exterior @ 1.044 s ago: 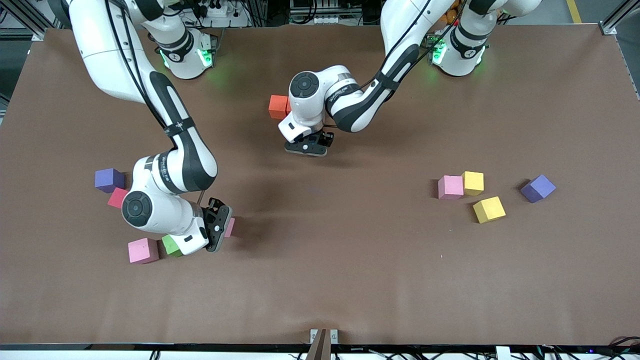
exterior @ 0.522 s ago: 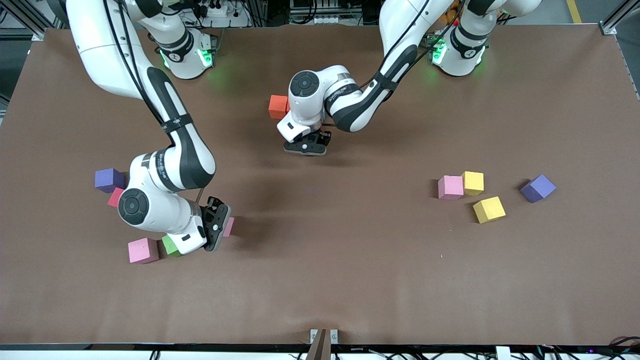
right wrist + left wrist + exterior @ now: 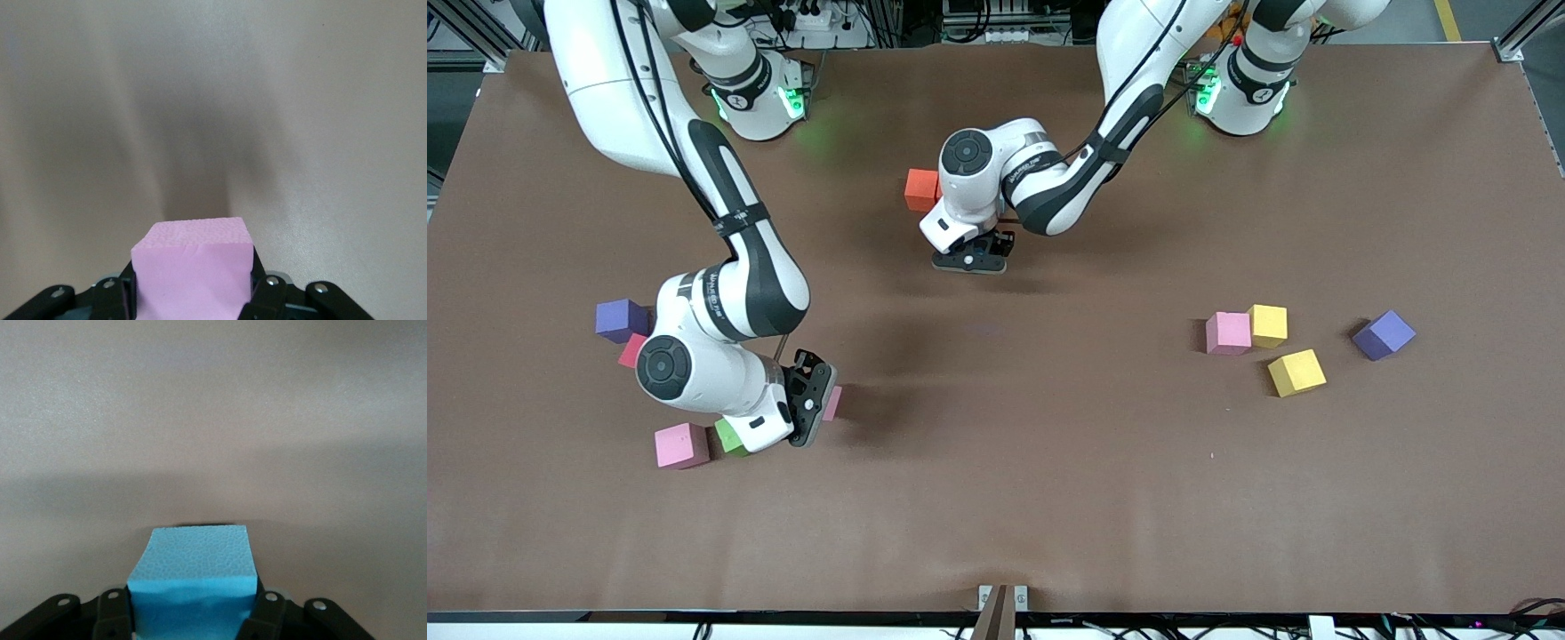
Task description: Form number 2 with 11 blocks
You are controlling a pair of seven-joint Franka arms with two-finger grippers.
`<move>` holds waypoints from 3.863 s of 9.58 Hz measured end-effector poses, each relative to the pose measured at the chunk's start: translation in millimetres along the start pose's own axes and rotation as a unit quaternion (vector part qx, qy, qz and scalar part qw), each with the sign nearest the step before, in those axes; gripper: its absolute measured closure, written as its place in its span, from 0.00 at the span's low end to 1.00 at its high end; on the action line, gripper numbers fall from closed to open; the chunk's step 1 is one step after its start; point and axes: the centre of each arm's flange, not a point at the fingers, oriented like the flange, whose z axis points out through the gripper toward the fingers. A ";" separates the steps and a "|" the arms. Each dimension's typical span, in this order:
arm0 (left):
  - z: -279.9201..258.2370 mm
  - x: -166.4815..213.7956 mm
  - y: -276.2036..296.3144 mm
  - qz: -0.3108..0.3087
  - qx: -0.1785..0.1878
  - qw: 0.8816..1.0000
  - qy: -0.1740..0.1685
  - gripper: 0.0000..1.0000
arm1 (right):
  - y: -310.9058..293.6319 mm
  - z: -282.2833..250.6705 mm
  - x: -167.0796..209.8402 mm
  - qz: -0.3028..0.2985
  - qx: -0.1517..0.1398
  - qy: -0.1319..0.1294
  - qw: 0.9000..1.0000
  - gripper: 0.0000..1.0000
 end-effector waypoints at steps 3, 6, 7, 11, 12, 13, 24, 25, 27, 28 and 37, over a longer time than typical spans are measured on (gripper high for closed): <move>2.0 -1.0 -1.0 -0.021 0.002 1.000 -0.001 0.44 | -0.2 0.4 -0.2 0.000 0.001 0.000 1.000 0.41; 3.7 -1.2 -1.7 -0.027 0.003 1.000 -0.003 0.44 | -0.5 1.9 -1.4 0.000 0.002 -0.002 1.000 0.41; 4.6 -1.5 -1.9 -0.027 0.003 1.000 -0.003 0.44 | -0.5 2.8 -2.3 0.001 0.003 -0.002 1.000 0.41; 13.0 -3.0 -2.9 -0.027 0.007 1.000 -0.008 0.44 | -0.4 3.2 -2.9 0.001 0.003 -0.003 1.000 0.41; 13.0 -3.6 -2.4 -0.027 0.007 1.000 -0.008 0.44 | -0.4 3.2 -2.9 0.001 0.003 -0.003 1.000 0.41; 12.9 -4.8 -1.1 -0.025 0.006 1.000 -0.008 0.44 | -0.4 3.2 -2.9 0.001 0.003 -0.003 1.000 0.41; 8.5 -7.4 5.0 -0.021 0.001 1.000 -0.004 0.00 | -3.4 5.4 -4.2 0.001 0.016 -0.009 1.000 0.41; -4.7 -2.9 5.8 -0.023 -0.003 1.000 0.003 0.00 | -4.5 4.8 -3.6 0.001 0.018 -0.010 1.000 0.41; -61.4 9.9 -2.6 -0.033 0.007 0.999 0.017 0.00 | -8.7 3.8 0.2 0.006 0.023 -0.012 1.000 0.41; -96.8 16.4 -11.9 -0.040 0.011 0.999 0.027 0.00 | -10.7 3.8 2.3 0.009 0.025 -0.013 1.000 0.41; -288.0 130.5 -260.0 -0.124 0.037 0.989 0.067 0.00 | -49.1 -4.2 38.1 0.058 0.032 -0.022 0.998 0.41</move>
